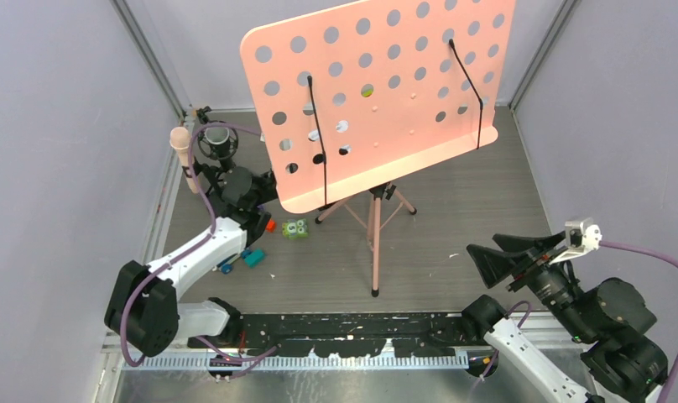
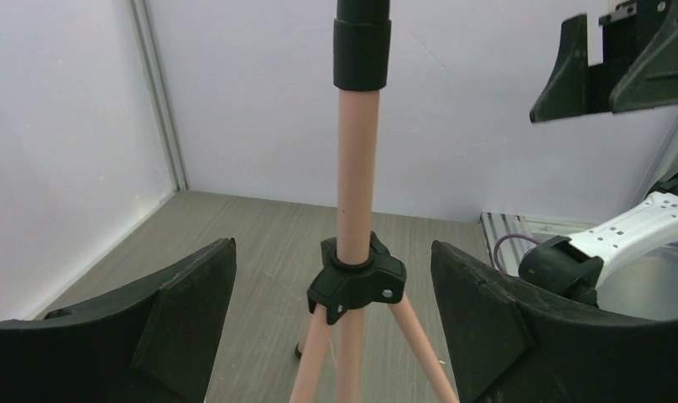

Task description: Pack up the instrument practice props

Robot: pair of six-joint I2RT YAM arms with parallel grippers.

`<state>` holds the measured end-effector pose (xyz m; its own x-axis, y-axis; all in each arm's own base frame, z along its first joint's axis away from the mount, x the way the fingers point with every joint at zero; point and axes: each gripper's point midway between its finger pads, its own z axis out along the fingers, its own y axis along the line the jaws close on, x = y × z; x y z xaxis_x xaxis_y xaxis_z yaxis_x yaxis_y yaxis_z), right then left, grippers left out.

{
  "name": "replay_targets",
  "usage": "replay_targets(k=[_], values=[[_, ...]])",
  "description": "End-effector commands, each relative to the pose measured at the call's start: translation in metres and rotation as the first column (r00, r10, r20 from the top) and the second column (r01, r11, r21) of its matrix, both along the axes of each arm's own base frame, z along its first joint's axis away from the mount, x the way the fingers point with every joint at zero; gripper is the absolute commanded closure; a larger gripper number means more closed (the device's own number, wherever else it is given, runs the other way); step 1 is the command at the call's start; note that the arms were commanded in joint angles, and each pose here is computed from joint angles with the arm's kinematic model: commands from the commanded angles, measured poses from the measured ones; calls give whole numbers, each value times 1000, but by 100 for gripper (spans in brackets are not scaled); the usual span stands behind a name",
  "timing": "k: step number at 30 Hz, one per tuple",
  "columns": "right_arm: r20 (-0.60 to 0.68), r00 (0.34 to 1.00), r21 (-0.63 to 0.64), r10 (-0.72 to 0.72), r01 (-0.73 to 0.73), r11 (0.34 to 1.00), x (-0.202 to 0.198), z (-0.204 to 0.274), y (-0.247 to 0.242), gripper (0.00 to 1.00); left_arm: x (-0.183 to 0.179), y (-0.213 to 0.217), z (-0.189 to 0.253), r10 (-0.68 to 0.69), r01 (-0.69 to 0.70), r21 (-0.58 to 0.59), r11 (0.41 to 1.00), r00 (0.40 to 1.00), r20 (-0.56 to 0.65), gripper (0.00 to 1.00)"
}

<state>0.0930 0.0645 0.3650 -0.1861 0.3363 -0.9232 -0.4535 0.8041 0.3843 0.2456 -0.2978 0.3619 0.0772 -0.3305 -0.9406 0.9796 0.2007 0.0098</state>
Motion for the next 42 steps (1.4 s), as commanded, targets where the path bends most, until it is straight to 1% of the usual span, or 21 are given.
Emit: replay_targets(k=[1,3,7,14,20,21,25,30,33,37,42], values=[[-88,996,69,15,-9,998,-1,-25,7,18,0,-6,33,-7,12,-34,999,990,143,14],[-104,994,87,16,-7,996,-2,-33,8,18,2,-14,33,-21,25,-24,999,991,132,16],[-128,992,110,1,13,994,0,-46,7,18,9,-30,25,-38,37,5,999,997,66,19],[-134,990,113,-52,67,991,5,-52,-1,18,1,-50,6,-69,67,44,997,997,23,20],[-149,987,111,-62,79,991,7,-54,-1,18,5,-63,4,-81,81,57,995,997,7,21],[-151,986,111,-66,83,990,8,-54,-1,18,7,-64,4,-77,76,58,995,997,5,22],[-150,986,111,-73,90,990,7,-54,-3,19,12,-68,3,-75,75,70,995,997,-10,30],[-148,986,113,-81,98,989,8,-54,-5,18,15,-69,-6,-60,62,106,992,998,-18,33],[-150,985,111,-83,100,989,8,-55,-5,18,16,-69,-11,-54,57,128,990,998,-27,37],[-151,985,111,-85,102,989,8,-55,-5,18,16,-70,-15,-51,56,155,986,998,-35,39],[-150,985,115,-88,106,988,8,-55,-6,18,17,-70,-14,-46,50,170,984,999,-30,47]])
